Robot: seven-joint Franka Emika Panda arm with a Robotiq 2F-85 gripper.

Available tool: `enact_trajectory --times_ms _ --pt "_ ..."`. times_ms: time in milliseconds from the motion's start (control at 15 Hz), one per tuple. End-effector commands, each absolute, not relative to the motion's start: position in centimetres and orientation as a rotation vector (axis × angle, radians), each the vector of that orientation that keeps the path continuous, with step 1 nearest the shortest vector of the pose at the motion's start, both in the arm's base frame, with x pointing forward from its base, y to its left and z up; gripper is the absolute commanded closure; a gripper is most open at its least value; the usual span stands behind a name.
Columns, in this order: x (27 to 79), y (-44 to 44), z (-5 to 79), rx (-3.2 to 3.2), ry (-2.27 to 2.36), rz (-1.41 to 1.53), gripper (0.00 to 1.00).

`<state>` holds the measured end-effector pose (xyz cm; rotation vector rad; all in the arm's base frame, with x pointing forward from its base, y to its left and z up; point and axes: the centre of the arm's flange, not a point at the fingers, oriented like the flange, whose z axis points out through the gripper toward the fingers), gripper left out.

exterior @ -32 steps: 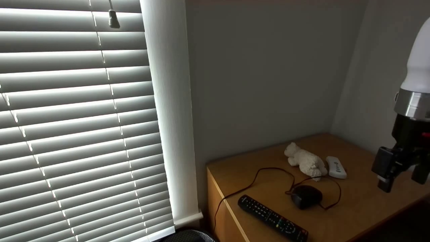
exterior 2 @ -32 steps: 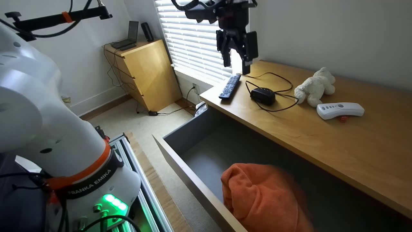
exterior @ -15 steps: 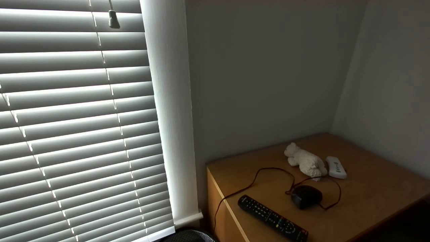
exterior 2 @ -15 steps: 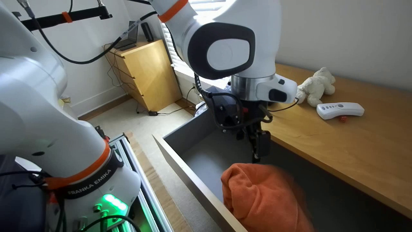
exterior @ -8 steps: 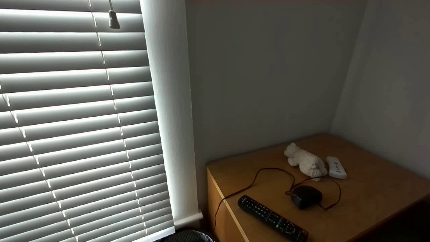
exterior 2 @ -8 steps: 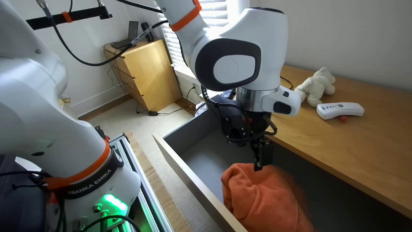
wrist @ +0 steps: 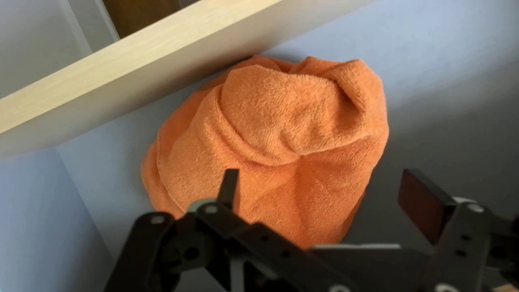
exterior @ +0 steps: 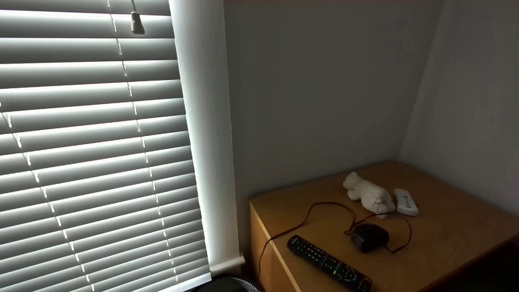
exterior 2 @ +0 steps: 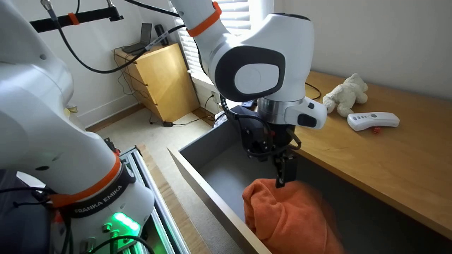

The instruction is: Pick up the orange blanket from the open drawer and put it on the chest of drawer top surface

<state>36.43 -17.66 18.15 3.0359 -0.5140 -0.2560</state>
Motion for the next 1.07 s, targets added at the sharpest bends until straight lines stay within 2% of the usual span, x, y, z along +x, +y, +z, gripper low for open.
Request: enact_trajectory --times_ms 0,1000 --pt "36.9 -16.2 13.8 3.032 -0.517 -0.356 0.0" --pt "40.1 -11.1 2.8 2.768 -0.141 -0.485 0.0"
